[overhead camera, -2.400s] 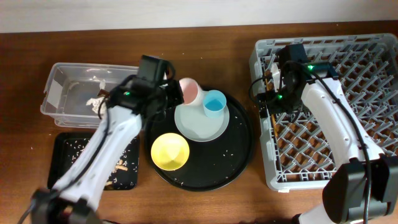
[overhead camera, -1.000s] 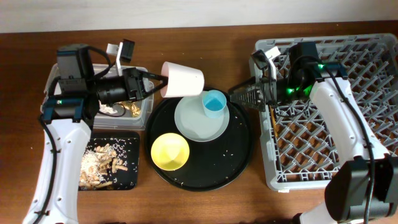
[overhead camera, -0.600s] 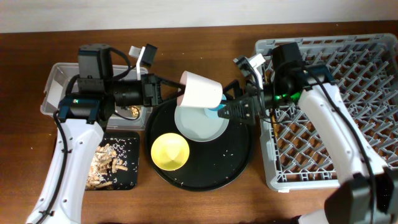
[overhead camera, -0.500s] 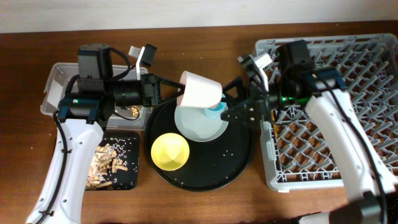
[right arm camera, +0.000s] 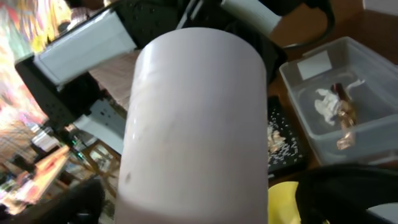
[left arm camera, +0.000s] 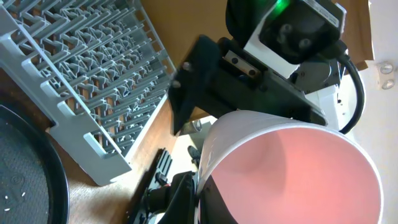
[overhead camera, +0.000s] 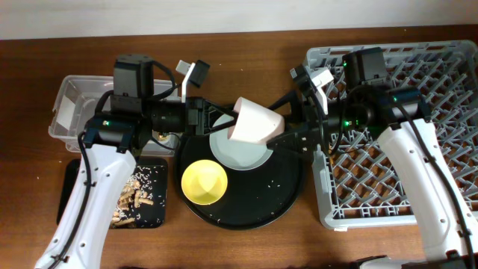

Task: Sort waste into correct bins and load items into the dishwasher rack
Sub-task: 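Grasp the pink cup with the right gripper and release the left gripper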

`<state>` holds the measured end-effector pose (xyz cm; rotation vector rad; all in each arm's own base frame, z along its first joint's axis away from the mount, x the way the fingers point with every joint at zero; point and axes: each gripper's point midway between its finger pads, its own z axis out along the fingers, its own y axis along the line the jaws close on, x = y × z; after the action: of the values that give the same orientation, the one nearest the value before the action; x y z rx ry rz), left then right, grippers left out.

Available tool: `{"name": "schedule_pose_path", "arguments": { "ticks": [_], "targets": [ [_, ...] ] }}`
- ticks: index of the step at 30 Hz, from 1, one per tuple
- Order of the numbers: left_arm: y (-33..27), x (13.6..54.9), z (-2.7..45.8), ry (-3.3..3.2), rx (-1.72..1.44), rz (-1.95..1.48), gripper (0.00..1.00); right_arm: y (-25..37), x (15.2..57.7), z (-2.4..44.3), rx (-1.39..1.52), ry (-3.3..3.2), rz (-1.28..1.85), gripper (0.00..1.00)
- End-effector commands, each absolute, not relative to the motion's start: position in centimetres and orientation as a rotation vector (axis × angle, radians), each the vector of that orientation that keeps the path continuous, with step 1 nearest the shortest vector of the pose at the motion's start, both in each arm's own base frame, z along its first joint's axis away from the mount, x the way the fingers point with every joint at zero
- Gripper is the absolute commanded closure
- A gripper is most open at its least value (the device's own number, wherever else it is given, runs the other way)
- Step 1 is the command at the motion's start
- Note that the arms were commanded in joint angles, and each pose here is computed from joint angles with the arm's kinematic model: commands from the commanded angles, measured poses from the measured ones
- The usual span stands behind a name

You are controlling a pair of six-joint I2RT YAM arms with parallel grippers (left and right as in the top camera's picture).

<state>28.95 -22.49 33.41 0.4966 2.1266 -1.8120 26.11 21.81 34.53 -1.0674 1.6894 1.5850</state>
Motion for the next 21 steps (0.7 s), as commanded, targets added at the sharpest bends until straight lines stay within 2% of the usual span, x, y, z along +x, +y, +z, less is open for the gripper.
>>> {"name": "schedule_pose_path", "arguments": {
  "ticks": [1,3,5,7,21],
  "targets": [
    [-22.51,28.49,34.51,2.078,0.554,-1.807,1.0,21.94,25.75,35.5,-1.102,1.65,1.555,0.26],
    [-22.51,28.5,34.5,2.078,0.554,-1.806,1.0,21.95,25.77,35.51,-1.103,1.649,1.554,0.28],
    [-22.51,28.5,34.51,2.078,0.554,-1.806,1.0,21.95,25.8,35.53,-1.105,1.645,1.551,0.19],
    [-22.51,28.5,34.5,2.078,0.554,-1.806,1.0,21.97,25.83,35.63,-1.109,1.635,1.55,0.17],
    [-23.06,28.29,34.78,2.055,0.596,-1.803,1.0,22.79,25.2,35.57,-1.143,1.625,1.561,0.17]
  ]
}}
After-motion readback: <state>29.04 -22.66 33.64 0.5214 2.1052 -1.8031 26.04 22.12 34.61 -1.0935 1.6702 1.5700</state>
